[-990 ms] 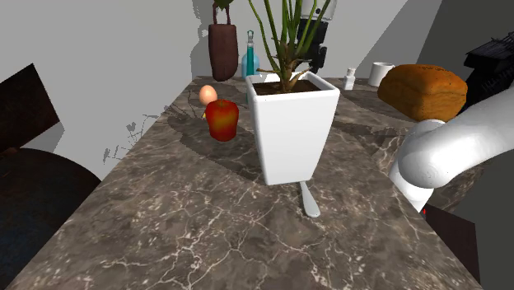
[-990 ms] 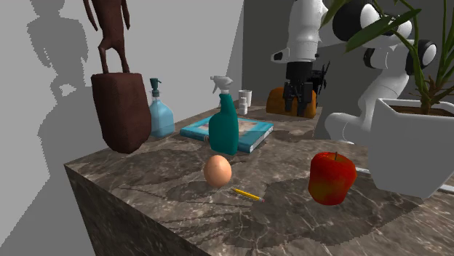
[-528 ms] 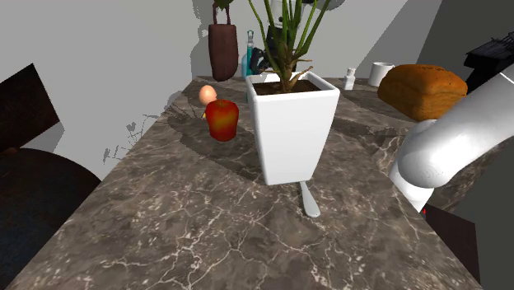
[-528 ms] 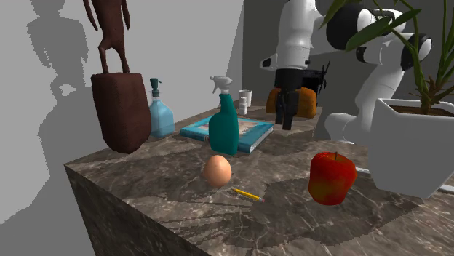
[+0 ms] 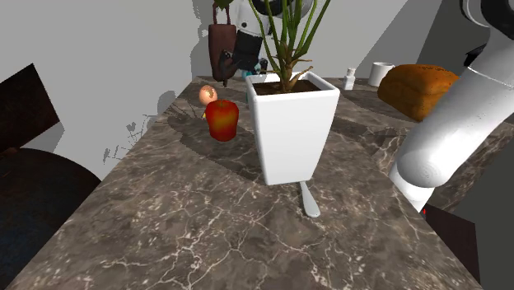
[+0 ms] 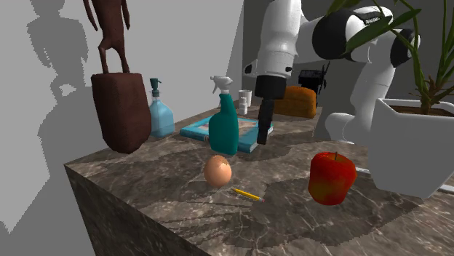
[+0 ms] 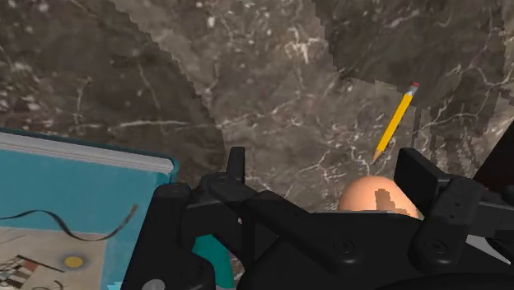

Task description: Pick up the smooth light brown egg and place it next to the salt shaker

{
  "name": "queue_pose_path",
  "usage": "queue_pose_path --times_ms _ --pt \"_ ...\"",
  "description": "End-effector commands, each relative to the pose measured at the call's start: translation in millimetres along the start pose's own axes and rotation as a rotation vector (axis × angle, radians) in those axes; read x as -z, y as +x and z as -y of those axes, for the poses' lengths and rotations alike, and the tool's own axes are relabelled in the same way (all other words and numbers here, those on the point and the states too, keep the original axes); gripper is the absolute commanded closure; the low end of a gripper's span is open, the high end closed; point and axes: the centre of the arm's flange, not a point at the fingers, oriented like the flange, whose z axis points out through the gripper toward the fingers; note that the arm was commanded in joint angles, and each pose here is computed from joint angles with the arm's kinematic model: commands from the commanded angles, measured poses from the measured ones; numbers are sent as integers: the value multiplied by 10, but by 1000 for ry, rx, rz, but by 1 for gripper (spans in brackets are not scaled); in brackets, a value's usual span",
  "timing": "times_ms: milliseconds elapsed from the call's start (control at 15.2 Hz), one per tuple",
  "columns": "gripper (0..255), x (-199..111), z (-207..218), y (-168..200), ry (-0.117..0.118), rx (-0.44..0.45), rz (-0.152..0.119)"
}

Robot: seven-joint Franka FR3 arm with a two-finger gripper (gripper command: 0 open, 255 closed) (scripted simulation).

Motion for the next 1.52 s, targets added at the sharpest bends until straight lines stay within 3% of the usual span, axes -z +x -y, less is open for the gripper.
queue_pose_path --times_ms 0,396,924,1452 --pt "0 -119 181 161 15 -44 -12" --pt "0 -356 663 632 53 -165 -50" --pt "0 -764 702 676 54 -170 -52" --pt "0 -764 702 676 54 -170 -52"
